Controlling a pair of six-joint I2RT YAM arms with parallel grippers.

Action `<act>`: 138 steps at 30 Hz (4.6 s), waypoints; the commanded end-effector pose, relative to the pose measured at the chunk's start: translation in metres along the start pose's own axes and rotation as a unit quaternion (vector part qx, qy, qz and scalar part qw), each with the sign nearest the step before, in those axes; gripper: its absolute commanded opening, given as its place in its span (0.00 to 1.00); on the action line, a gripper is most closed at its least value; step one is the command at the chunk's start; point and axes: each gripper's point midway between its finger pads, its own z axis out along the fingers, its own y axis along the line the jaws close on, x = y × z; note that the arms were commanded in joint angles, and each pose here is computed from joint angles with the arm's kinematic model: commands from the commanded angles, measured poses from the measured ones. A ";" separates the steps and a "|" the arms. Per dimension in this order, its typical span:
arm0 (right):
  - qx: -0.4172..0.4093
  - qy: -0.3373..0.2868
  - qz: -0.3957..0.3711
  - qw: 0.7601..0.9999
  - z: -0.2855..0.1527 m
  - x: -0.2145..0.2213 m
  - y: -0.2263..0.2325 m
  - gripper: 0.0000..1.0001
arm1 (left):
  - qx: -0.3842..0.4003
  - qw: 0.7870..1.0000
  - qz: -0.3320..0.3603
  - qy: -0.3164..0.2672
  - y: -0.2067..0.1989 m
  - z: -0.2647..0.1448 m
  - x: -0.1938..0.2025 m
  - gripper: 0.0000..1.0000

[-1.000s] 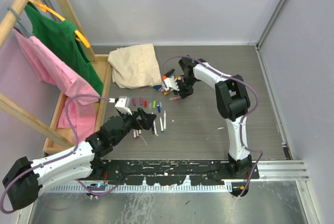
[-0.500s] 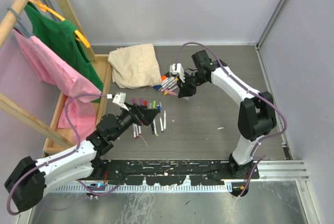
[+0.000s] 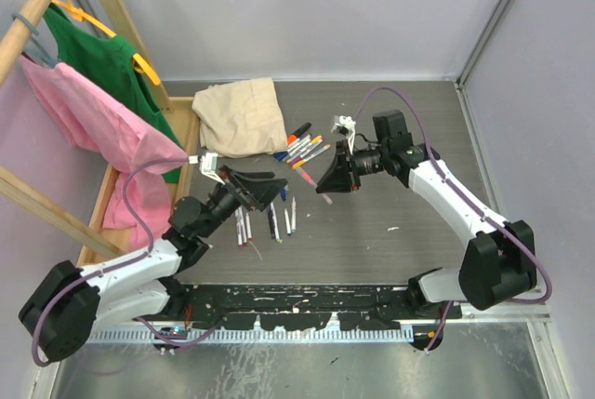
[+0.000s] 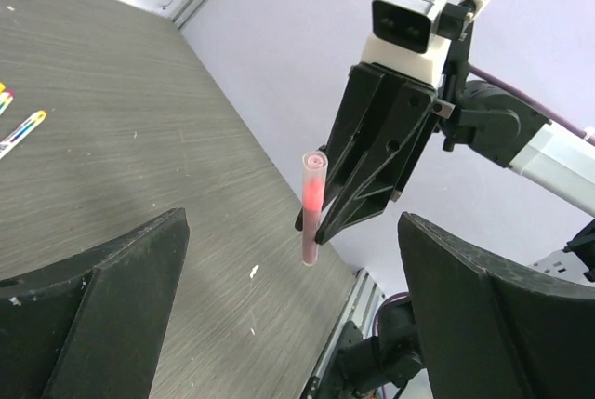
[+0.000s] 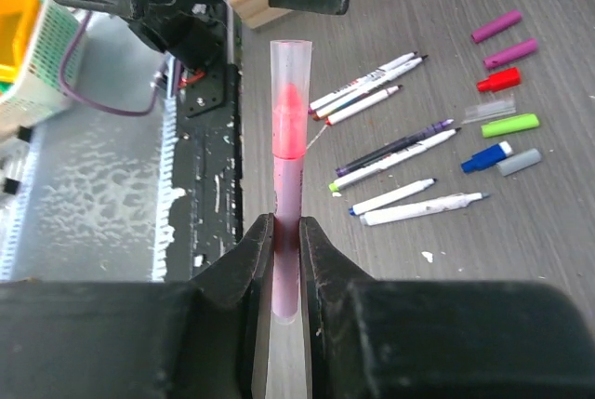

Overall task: Open the pen caps
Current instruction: Pick up the pen from the center of the board, then open the pen cap from the pen, then place the pen at the center of the board.

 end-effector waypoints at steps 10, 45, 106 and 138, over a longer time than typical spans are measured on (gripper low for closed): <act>-0.081 -0.048 0.034 0.995 0.003 -0.013 0.018 0.01 | 0.105 0.993 -0.037 -0.042 -0.044 0.037 -0.016 0.89; -0.074 -0.036 0.062 0.995 0.015 0.001 0.011 0.01 | 0.048 0.998 -0.029 -0.009 -0.028 0.060 0.013 0.02; 0.323 -0.032 0.329 0.887 0.057 0.105 -0.100 0.01 | -0.120 0.991 -0.054 0.015 0.073 0.036 -0.039 0.00; 0.379 0.064 0.342 0.858 0.084 0.152 -0.111 0.23 | -0.171 0.981 -0.080 0.052 0.098 0.024 0.007 0.00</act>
